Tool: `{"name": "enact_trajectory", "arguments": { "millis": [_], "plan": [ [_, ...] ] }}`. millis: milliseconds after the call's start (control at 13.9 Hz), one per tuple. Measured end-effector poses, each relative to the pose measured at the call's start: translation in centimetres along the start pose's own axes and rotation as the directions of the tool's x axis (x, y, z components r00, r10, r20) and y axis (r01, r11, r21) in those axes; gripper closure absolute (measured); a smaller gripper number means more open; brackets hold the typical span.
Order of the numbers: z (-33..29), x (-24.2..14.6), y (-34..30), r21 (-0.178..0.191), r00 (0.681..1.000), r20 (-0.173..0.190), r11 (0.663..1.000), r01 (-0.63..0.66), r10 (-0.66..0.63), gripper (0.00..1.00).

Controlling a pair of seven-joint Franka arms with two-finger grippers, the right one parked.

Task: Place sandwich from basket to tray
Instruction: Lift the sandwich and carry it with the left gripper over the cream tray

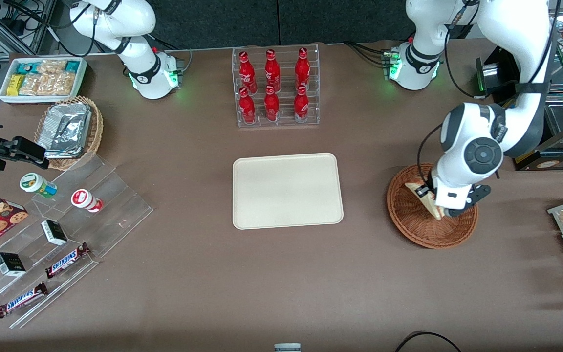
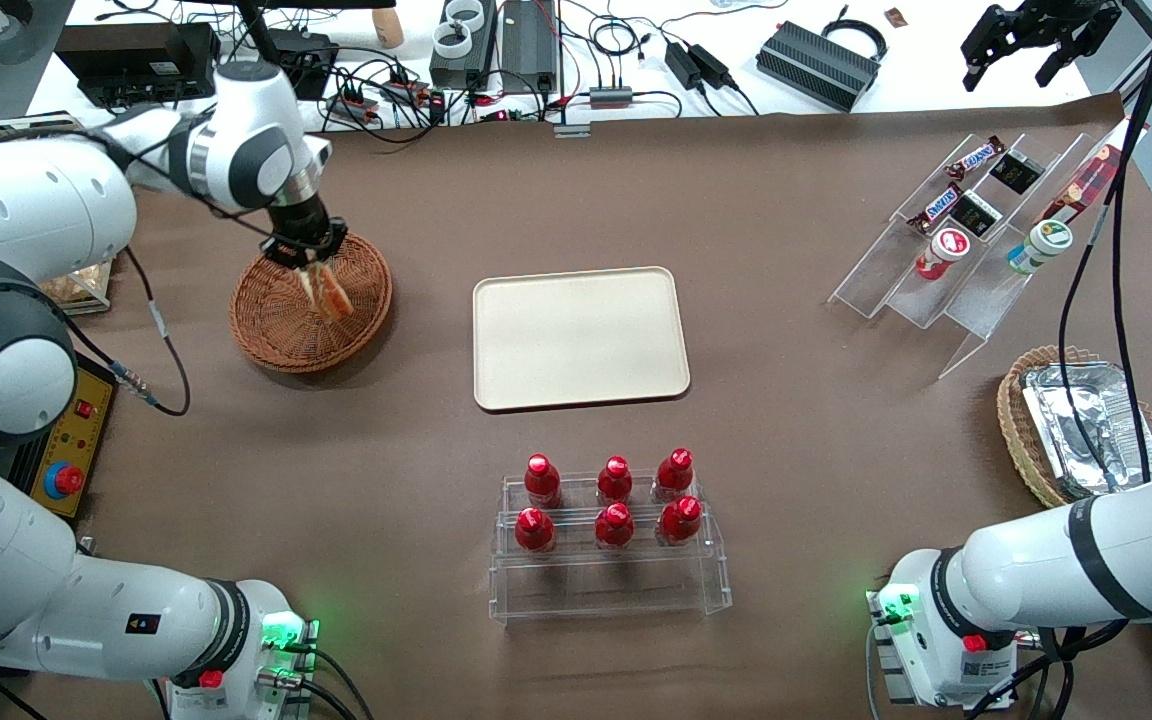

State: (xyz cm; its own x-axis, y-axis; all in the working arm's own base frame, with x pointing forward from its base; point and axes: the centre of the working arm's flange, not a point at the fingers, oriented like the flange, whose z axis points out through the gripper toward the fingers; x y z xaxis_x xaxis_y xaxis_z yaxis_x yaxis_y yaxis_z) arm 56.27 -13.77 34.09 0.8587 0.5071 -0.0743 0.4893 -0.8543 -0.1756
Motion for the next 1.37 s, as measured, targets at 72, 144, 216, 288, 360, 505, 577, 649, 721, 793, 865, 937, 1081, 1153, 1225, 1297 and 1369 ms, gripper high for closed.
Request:
{"name": "enact_trajectory", "arguments": {
  "millis": [72, 144, 216, 288, 360, 505, 577, 649, 721, 793, 865, 937, 1081, 1153, 1225, 1297, 1369],
  "plan": [
    [-1.1, -1.0, 1.5, -0.007, 1.0, -0.014, 1.0, -0.026, 0.026, 0.85],
    [-1.7, -2.3, 3.1, -0.014, 0.998, -0.024, 0.998, -0.056, 0.056, 0.85],
    [-2.0, -3.8, 5.0, -0.022, 0.996, -0.028, 0.996, -0.089, 0.089, 0.85],
    [-2.2, -5.5, 7.2, -0.03, 0.992, -0.028, 0.992, -0.126, 0.125, 0.85],
    [-2.3, -6.9, 9.2, -0.035, 0.986, -0.035, 0.986, -0.162, 0.161, 0.85],
    [-2.5, -9.1, 12.6, -0.045, 0.969, -0.045, 0.969, -0.244, 0.242, 0.85],
    [-2.6, -10.0, 14.2, -0.059, 0.958, -0.043, 0.957, -0.285, 0.283, 0.85],
    [-2.6, -10.9, 15.9, -0.073, 0.945, -0.043, 0.942, -0.326, 0.324, 0.85],
    [-2.5, -11.7, 17.7, -0.085, 0.931, -0.045, 0.927, -0.365, 0.362, 0.85],
    [-2.3, -12.7, 19.4, -0.095, 0.919, -0.045, 0.914, -0.395, 0.392, 0.85],
    [-1.9, -13.9, 20.8, -0.103, 0.908, -0.041, 0.902, -0.418, 0.416, 0.85],
    [-1.3, -15.1, 22.1, -0.107, 0.898, -0.035, 0.892, -0.44, 0.439, 0.85],
    [-0.1, -17.3, 24.3, -0.106, 0.88, -0.027, 0.873, -0.475, 0.475, 0.85],
    [0.4, -17.7, 25.2, -0.108, 0.874, -0.026, 0.868, -0.484, 0.484, 0.85],
    [0.8, -18.0, 26.0, -0.111, 0.87, -0.024, 0.864, -0.491, 0.492, 0.85],
    [1.3, -18.4, 26.7, -0.113, 0.866, -0.022, 0.859, -0.499, 0.5, 0.85],
    [1.9, -18.9, 27.4, -0.113, 0.861, -0.018, 0.855, -0.507, 0.508, 0.85]
  ]
}}
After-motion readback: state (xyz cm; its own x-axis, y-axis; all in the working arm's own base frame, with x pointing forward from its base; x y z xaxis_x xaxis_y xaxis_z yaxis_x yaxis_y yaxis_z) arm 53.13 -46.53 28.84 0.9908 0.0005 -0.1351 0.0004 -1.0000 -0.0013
